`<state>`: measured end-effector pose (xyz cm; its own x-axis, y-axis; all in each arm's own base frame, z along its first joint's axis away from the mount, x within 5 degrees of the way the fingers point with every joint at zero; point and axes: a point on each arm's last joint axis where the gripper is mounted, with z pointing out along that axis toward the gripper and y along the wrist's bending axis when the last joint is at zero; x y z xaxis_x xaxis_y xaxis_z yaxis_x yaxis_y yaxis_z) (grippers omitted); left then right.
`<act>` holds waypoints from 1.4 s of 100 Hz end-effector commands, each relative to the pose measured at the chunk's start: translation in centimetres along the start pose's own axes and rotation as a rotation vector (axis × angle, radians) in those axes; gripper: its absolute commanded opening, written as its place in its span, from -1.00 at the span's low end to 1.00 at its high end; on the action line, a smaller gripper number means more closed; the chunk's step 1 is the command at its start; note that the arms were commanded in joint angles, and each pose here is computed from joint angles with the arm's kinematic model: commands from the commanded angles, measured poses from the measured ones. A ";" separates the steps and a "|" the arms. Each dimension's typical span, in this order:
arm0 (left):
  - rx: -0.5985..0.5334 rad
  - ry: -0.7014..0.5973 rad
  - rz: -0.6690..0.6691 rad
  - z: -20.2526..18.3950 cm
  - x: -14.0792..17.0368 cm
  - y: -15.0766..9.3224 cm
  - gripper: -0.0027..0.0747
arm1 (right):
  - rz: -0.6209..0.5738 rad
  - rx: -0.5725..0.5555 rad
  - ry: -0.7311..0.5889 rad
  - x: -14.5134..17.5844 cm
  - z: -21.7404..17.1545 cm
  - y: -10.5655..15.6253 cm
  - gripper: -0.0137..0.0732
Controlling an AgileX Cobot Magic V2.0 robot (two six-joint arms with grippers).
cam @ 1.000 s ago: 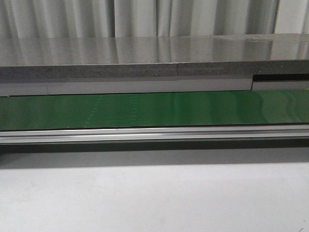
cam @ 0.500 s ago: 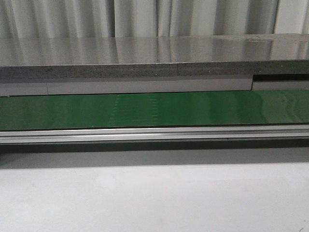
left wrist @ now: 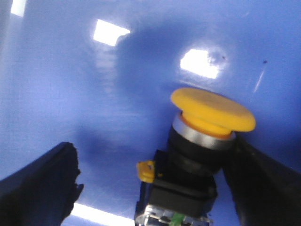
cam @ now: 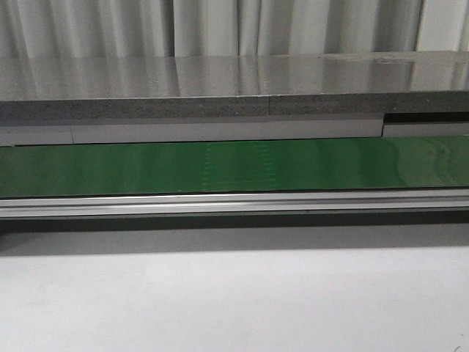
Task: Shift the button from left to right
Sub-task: 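Lift the button with the left gripper and set it on the belt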
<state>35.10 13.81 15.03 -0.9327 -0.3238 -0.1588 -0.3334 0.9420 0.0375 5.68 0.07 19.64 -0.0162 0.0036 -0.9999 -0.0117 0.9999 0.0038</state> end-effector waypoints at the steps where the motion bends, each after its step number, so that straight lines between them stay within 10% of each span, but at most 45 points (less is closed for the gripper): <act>1: 0.001 -0.073 -0.008 -1.7 -0.9 0.1 0.37 | -0.009 0.003 -0.094 -1.3 -0.1 0.0 -0.84; 43: 0.000 -0.066 -0.006 -1.5 -0.9 0.1 -0.92 | -0.009 0.003 -0.094 -1.3 -0.1 0.0 -0.84; 82: 0.002 -0.238 -0.002 -9.0 -2.1 -0.2 -0.96 | -0.009 0.003 -0.094 -1.3 -0.1 0.0 -0.84; 140: 0.057 -0.254 0.256 -11.5 -0.8 -8.3 -0.96 | -0.009 0.003 -0.094 -1.3 -0.1 0.0 -0.84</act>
<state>37.10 5.91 23.25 -0.9523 -0.0686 -0.2975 -0.0886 0.9946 0.0543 5.68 0.07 19.64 -0.0162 0.0036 -0.9999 -0.0117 0.9999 0.0038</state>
